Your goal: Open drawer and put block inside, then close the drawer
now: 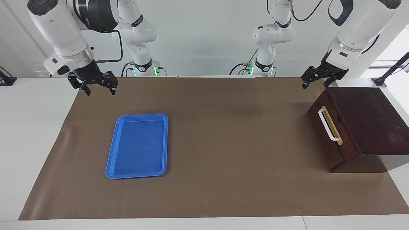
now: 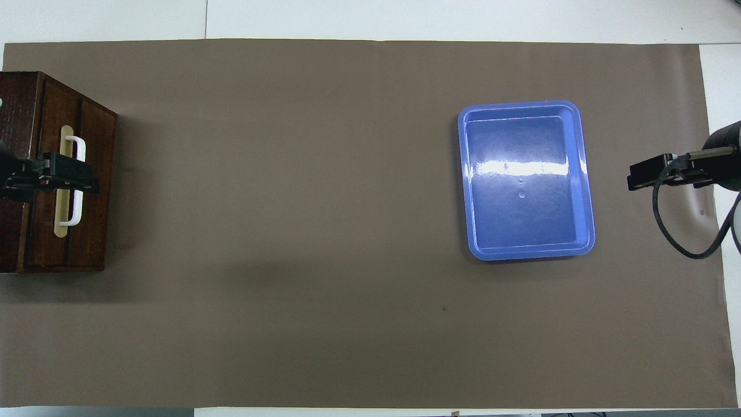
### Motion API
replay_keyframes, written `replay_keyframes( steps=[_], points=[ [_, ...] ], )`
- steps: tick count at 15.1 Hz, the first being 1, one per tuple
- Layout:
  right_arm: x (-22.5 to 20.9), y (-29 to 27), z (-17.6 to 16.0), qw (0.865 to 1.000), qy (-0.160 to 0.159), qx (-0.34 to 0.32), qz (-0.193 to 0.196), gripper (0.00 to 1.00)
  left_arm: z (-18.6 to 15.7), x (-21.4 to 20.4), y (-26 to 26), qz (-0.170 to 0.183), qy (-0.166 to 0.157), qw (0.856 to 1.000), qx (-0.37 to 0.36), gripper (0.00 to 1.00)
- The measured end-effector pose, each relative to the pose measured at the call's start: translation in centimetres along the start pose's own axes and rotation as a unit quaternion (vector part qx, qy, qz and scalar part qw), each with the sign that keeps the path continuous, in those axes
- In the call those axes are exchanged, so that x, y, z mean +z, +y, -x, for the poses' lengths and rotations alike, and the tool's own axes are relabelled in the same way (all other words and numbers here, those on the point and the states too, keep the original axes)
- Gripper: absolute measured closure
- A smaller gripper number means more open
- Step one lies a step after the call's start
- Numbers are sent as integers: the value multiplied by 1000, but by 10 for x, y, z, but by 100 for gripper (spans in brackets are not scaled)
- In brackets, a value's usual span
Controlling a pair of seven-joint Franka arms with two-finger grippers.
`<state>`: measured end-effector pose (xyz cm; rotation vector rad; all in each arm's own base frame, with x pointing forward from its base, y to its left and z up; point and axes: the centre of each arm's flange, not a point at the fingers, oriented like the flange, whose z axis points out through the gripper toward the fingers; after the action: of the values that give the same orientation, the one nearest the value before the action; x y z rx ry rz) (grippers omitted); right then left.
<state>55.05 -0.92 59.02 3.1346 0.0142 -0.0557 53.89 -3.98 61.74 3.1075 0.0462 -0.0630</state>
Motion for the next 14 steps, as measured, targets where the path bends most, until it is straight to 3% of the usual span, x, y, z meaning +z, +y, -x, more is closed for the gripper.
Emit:
replay_keyframes(
  steps=[14],
  points=[
    [0, 0, 0, 1000, 0, 0, 0, 0, -2, -5, 7, 1, 16, 1000, 10, 0]
  ],
)
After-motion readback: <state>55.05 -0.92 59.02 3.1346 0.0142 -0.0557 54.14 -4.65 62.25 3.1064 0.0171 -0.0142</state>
